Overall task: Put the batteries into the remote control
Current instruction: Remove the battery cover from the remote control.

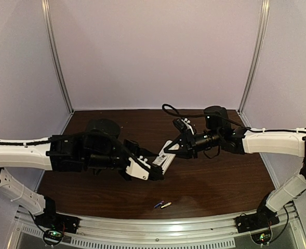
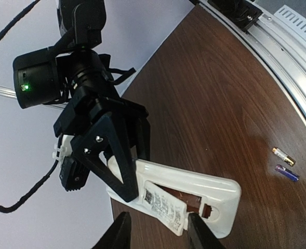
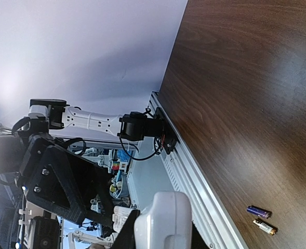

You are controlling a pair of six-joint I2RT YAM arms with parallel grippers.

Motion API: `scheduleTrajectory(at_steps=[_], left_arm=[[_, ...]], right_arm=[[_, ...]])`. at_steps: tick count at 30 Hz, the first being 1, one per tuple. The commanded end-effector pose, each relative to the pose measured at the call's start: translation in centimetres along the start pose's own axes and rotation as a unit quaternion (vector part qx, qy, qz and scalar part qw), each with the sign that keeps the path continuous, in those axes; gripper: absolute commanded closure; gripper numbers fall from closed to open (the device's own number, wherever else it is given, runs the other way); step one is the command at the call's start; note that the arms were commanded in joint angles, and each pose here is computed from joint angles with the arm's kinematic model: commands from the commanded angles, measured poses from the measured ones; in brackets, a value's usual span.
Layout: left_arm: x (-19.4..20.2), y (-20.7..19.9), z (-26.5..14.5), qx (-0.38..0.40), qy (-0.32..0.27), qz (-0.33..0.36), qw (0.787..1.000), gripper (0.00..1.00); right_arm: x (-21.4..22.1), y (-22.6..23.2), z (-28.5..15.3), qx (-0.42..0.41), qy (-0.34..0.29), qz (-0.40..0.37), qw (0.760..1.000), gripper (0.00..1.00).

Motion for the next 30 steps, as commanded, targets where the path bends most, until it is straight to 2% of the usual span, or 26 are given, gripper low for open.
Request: scheduleTrajectory(at_steps=[1, 8, 18, 22, 26, 30], left_arm=[[0.0, -0.6, 0.2, 0.003, -0.013, 0.003, 1.000, 0.62], [0.2, -0.9, 0.2, 0.011, -0.008, 0.001, 1.000, 0.61], [0.4, -0.1, 0.1, -0.003, 0.012, -0.054, 0.998, 0.43], [1.2, 1.7, 0.4, -0.026, 0.034, -0.155, 0.987, 0.40], [2.2, 4.0, 0.8, -0.035, 0.041, -0.298, 0.953, 0.40], [2.4, 5.0, 1.6, -0.018, 0.038, -0.391, 0.919, 0.40]], right_arm=[[-0.1, 1.1, -0.4, -0.042, -0.004, 0.002, 0.999, 1.00], [-0.4, 1.0, -0.9, -0.055, -0.014, 0.011, 0.998, 1.00], [-1.2, 0.5, -1.9, -0.053, -0.049, 0.017, 0.997, 1.00], [-1.8, -0.1, -2.4, -0.050, -0.079, 0.022, 0.995, 1.00], [-2.5, -0.8, -2.9, -0.053, -0.114, 0.029, 0.992, 1.00], [-3.2, -1.0, -3.2, -0.057, -0.140, 0.033, 0.988, 1.00]])
Point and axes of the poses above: each gripper's point midway between its finger pads, its own z axis out along the fingers, its own y axis along the line the jaws close on, x = y × z, the point moved 6 cm from there along -z, back along the fingers, and after that the axes turned 5 degrees about z, right-handed, at the moved point
